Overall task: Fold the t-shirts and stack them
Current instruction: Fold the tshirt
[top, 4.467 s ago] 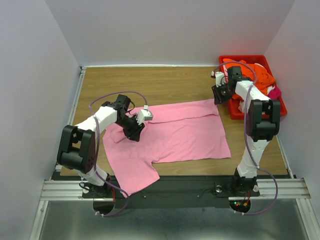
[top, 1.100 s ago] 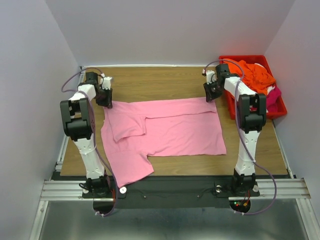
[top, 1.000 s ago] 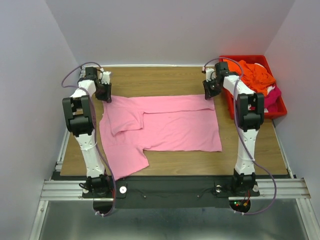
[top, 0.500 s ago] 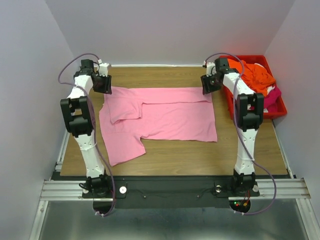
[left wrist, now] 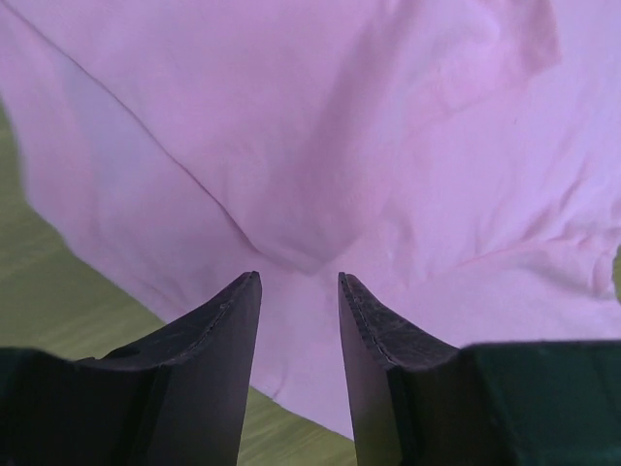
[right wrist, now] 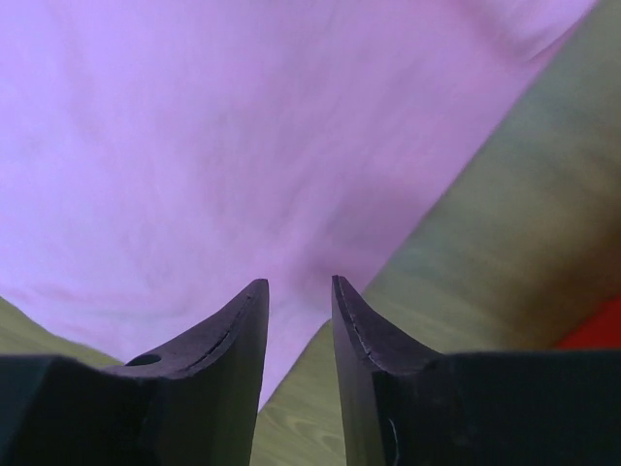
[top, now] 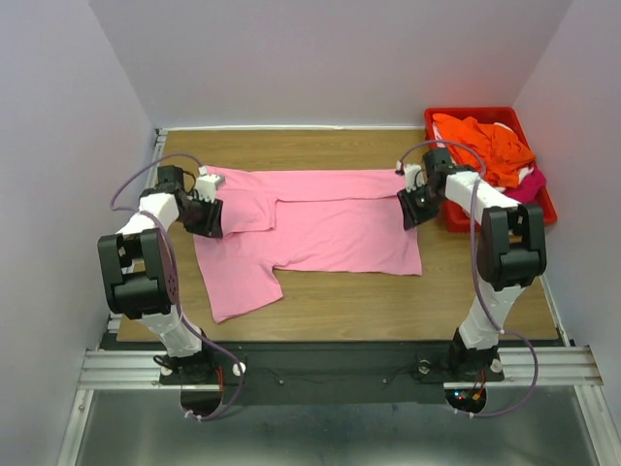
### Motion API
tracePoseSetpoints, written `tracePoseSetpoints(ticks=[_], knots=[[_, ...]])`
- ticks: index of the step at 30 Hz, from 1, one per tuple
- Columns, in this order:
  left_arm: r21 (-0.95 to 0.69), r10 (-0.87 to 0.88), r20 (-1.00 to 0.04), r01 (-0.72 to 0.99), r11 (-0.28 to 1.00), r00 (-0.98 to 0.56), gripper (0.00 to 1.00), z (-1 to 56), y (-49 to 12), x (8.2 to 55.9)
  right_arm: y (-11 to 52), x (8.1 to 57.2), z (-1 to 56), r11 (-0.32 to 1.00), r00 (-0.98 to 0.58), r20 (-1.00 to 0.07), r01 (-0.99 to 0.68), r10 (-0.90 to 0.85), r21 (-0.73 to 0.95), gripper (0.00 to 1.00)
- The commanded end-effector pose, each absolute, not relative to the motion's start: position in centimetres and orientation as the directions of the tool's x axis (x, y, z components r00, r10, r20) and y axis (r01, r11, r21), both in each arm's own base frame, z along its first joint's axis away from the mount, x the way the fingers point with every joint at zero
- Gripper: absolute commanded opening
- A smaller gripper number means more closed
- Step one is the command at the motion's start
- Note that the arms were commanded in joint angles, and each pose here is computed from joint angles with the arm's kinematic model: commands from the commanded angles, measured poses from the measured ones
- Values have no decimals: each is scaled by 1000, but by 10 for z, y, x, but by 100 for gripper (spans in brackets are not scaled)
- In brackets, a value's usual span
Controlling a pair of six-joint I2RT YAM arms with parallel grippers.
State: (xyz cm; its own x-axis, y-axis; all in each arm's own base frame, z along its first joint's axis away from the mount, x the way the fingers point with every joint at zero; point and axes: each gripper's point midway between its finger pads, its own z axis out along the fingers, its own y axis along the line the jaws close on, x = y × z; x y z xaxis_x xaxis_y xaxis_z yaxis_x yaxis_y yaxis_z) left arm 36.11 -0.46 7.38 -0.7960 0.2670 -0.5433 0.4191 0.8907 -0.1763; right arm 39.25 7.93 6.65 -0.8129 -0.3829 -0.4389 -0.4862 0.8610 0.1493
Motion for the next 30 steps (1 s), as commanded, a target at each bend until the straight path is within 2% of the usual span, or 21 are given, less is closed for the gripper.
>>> tracePoseSetpoints(ticks=[1,10,13,14,17,20,23,28,30], knots=[[-150,299,-521,431,890,-799,49,65,0,340,79,359,46,846,-832,-355,-505,-426,169,38],[-123,298,-415,377,918,-860,47,27,16,324,56,354,7,862,-851,-237,-499,-469,84,35],[-147,326,-403,413,899,-855,46,30,14,324,55,361,12,862,-844,-254,-502,-472,67,35],[-156,336,-414,429,890,-846,46,36,13,324,57,364,25,860,-833,-289,-507,-471,62,37],[-149,403,-474,522,840,-783,50,65,5,319,69,362,62,833,-792,-382,-546,-477,91,48],[-114,489,-520,624,773,-700,56,93,-2,302,71,348,83,803,-760,-398,-589,-514,86,58],[-72,589,-538,729,681,-603,60,105,-10,274,75,327,95,761,-716,-403,-645,-570,67,59],[1,720,-452,807,591,-527,62,87,-1,232,77,288,76,702,-667,-326,-712,-669,15,56],[59,751,-415,808,586,-514,62,80,8,225,76,290,74,699,-652,-332,-715,-682,-31,54]])
